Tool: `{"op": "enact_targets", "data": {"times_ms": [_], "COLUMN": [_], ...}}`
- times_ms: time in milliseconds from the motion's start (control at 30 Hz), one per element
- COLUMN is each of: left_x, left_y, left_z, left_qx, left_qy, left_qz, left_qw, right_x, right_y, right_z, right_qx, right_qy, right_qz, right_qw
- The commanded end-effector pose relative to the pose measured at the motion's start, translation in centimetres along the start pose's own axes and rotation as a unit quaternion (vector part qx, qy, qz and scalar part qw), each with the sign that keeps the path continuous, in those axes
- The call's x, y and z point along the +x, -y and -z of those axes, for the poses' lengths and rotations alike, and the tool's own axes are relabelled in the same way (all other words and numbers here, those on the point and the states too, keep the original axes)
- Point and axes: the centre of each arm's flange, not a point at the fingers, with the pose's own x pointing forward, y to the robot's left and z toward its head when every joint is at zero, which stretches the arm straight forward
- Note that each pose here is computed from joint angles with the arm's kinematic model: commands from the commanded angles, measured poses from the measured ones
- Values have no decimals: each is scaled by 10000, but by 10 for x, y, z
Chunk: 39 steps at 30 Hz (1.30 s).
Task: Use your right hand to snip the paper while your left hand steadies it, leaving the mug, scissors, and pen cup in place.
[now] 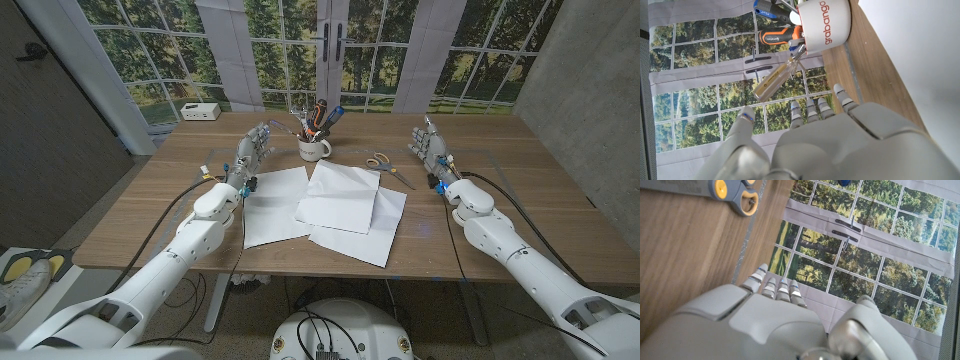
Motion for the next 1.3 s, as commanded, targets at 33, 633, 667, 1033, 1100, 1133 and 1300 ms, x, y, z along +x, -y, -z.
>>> {"op": "enact_targets", "data": {"times_ms": [33,633,667,1033,1100,1133,1300], "left_x": [-2,-12,-12,-9,-9,-9,-10], "left_y": [0,1,1,-1,2,4,12], "left_z": [1,-3,-3,5,7,7,3], "left_qx": [-36,265,278,253,227,226,227], "left_qy": [4,219,227,144,137,130,158], "left_qz": [35,-9,-16,-203,-255,-258,-260], "left_qw": [10000,9994,9994,9994,9993,9993,9993], "right_x": [2,-1,-1,-3,-3,-5,-10], "right_y": [-2,-11,-12,-5,-4,-5,-6], "right_z": [-2,-6,-6,-15,-18,-21,-29], "right_qx": [7,-353,-429,-867,-959,-993,-1028], "right_qy": [-37,-152,-154,-200,-194,-159,-116], "right_qz": [-80,-127,-129,-97,-86,-44,-140], "right_qw": [10000,9992,9989,9960,9952,9949,9945]}}
